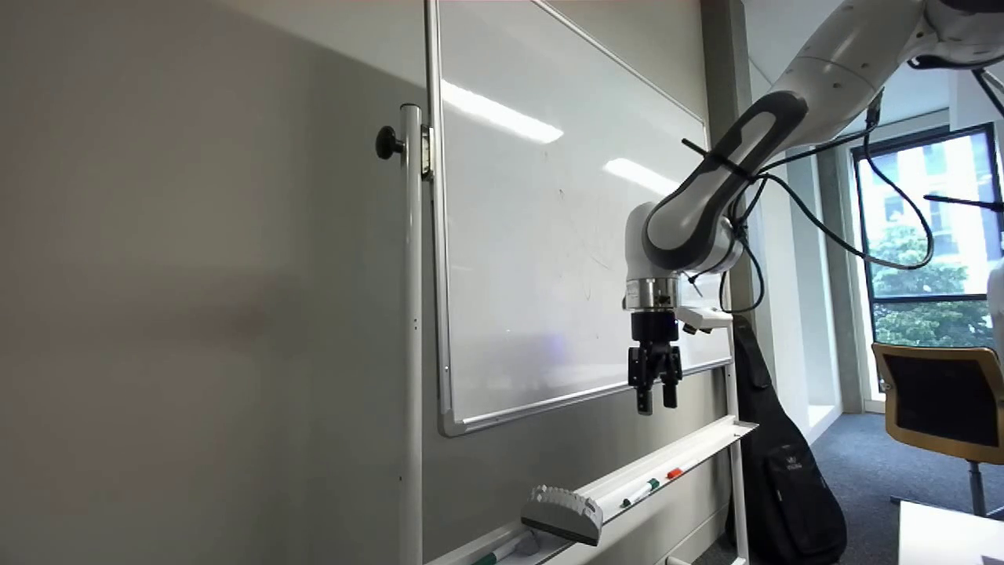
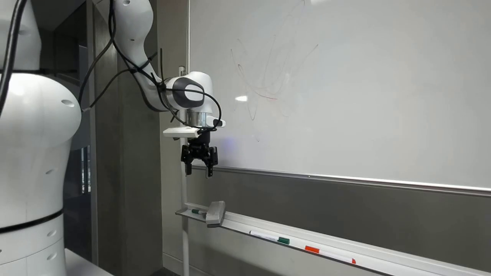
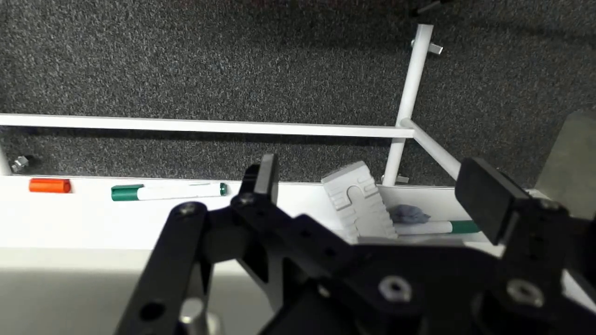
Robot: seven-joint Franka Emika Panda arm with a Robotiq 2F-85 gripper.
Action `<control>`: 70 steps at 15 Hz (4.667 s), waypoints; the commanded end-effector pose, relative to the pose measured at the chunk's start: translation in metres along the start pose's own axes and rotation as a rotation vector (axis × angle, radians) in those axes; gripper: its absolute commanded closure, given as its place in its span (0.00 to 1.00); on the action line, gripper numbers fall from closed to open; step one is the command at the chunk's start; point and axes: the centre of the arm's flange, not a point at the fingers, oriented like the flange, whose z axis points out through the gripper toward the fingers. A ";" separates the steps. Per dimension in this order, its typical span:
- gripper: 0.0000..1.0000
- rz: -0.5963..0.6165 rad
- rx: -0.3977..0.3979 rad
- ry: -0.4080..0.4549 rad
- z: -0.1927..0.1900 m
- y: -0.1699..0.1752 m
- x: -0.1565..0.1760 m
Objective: Wipe the white board clean with the duster
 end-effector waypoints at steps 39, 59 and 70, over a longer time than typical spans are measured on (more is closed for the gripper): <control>0.00 -0.323 -0.336 0.260 0.197 -0.064 0.096; 0.00 -0.399 -0.221 0.276 0.195 -0.073 0.095; 0.58 -0.437 -0.219 0.140 0.208 -0.069 0.086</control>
